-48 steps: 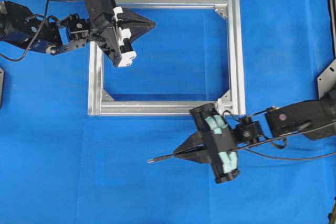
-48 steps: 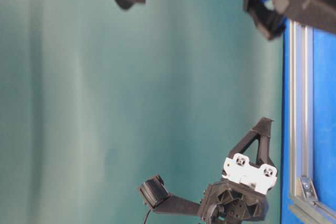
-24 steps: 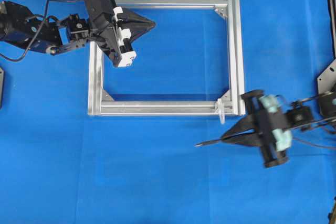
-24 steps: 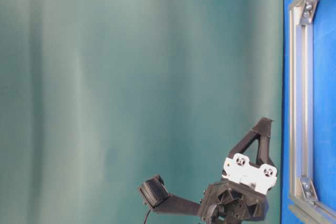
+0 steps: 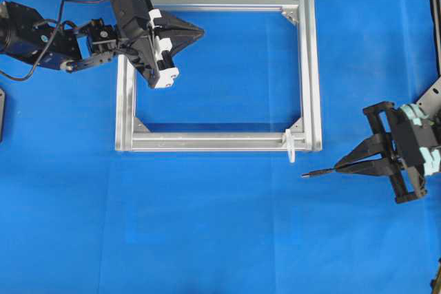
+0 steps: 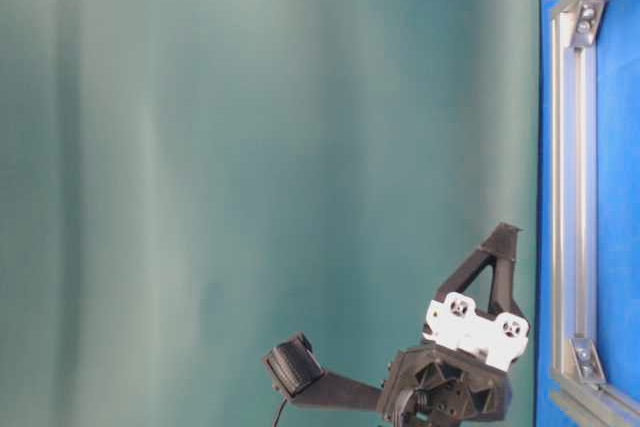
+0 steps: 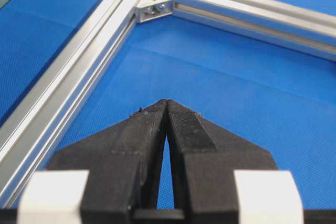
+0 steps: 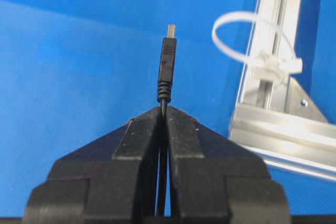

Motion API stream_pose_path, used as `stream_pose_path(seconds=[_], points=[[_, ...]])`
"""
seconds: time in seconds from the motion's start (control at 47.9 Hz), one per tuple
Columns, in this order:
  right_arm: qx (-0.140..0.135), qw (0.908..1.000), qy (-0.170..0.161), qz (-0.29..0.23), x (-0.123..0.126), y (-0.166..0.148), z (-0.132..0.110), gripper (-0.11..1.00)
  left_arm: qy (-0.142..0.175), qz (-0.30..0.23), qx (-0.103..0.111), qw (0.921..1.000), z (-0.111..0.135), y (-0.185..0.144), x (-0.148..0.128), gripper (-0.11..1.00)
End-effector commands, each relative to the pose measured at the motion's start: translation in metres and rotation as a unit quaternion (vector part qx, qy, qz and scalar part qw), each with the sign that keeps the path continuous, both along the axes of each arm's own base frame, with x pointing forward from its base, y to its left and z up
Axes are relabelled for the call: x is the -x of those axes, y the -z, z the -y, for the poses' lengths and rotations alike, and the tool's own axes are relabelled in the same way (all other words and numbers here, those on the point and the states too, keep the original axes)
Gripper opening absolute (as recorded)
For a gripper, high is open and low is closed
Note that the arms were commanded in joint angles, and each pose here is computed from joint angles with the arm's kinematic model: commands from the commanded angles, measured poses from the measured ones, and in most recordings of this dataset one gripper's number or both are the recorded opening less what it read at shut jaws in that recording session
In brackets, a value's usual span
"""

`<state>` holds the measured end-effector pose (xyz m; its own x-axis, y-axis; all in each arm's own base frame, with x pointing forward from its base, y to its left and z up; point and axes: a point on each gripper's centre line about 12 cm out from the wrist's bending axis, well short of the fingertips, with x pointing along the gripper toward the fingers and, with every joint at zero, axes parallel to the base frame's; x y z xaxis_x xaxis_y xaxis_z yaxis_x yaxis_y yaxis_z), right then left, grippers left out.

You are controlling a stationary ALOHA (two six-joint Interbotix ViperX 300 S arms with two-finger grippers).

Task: Insert the wire through the string loop located on the right side.
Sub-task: 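Carry the cable right and toward the white zip-tie loop on the frame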

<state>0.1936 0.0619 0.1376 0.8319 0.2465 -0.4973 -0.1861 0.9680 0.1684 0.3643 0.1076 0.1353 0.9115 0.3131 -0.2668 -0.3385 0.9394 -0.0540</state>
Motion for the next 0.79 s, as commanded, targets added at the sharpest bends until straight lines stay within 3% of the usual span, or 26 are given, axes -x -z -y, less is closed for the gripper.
stream_pose_path(seconds=[0.0,0.313,0.773], points=[[-0.005,1.0,0.0,0.007,0.0,-0.004,-0.001,-0.04,0.003,0.022,-0.006,0.9997,0.001,-0.016,-0.002,0.0],[-0.001,0.9999,0.009,0.004,-0.001,-0.002,0.004,-0.04,0.003,0.022,-0.006,0.9997,0.001,-0.016,-0.002,0.0],[0.007,0.9967,0.08,0.002,-0.005,0.001,0.034,-0.04,0.005,0.022,-0.006,0.9997,0.003,-0.016,-0.003,0.0]])
